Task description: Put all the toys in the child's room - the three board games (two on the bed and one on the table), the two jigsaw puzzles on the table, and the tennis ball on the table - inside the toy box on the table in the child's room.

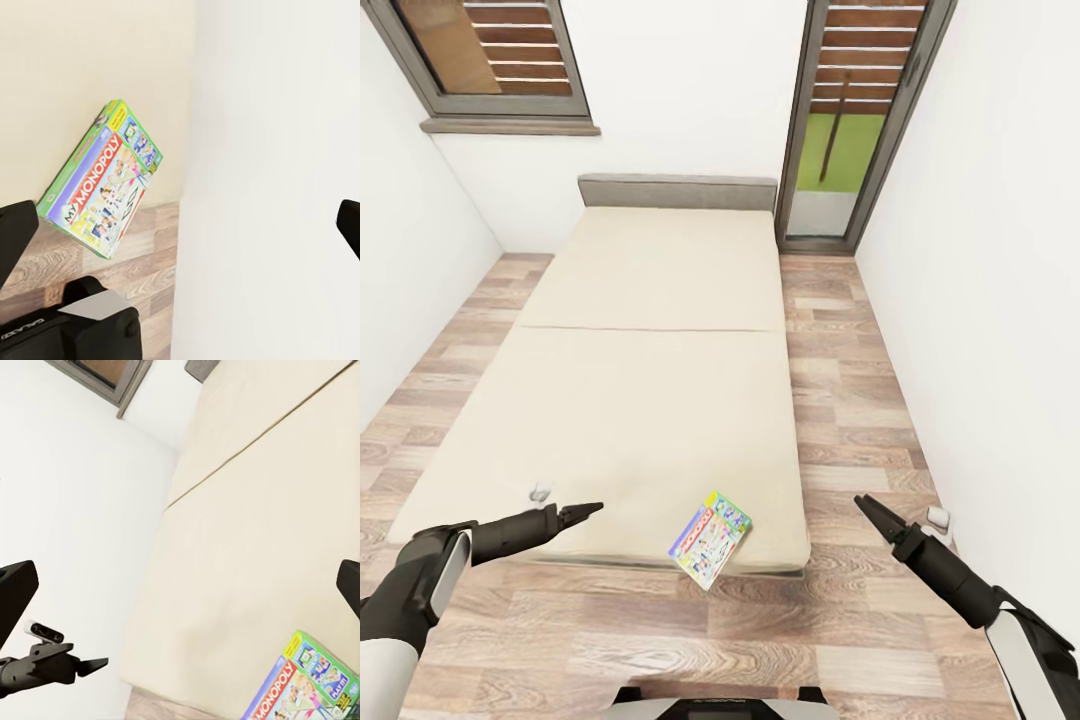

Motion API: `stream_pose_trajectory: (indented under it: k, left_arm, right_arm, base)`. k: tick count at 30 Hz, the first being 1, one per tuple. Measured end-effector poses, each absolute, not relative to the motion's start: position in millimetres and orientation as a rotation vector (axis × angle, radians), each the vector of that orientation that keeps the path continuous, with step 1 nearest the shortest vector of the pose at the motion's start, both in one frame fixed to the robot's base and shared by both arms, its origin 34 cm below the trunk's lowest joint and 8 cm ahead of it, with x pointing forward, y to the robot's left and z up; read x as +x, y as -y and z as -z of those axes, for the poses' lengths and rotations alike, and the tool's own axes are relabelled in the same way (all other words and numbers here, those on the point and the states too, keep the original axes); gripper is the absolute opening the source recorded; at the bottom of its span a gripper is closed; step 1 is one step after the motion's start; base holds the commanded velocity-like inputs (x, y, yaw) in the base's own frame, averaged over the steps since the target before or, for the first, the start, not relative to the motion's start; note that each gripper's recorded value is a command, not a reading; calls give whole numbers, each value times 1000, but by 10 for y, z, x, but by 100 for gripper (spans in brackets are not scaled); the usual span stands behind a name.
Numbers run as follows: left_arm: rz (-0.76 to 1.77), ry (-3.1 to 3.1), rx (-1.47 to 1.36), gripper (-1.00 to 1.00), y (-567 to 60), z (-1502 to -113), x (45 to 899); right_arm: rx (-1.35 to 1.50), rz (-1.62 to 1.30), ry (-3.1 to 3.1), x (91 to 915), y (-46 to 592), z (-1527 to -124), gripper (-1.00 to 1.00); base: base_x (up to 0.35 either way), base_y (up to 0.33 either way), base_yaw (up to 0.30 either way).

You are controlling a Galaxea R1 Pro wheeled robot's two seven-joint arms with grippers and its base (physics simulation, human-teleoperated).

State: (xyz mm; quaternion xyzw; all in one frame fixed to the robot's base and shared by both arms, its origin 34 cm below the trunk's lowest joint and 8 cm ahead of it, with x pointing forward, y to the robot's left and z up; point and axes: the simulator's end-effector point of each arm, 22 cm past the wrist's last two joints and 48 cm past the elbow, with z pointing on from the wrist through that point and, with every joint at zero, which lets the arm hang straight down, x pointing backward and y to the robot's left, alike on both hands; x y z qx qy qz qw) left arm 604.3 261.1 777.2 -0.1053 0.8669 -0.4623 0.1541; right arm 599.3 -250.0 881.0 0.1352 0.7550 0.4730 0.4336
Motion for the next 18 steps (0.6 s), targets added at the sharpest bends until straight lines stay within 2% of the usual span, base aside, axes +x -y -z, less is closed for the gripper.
stream_pose_trajectory:
  k: [18]
  left_arm:
    - [1381,-2506,-396,100,-2522,-7570,5953]
  right_arm:
    - [318,-1178,-1854,6097,2493,-8824,100]
  base:
    - [0,0,0]
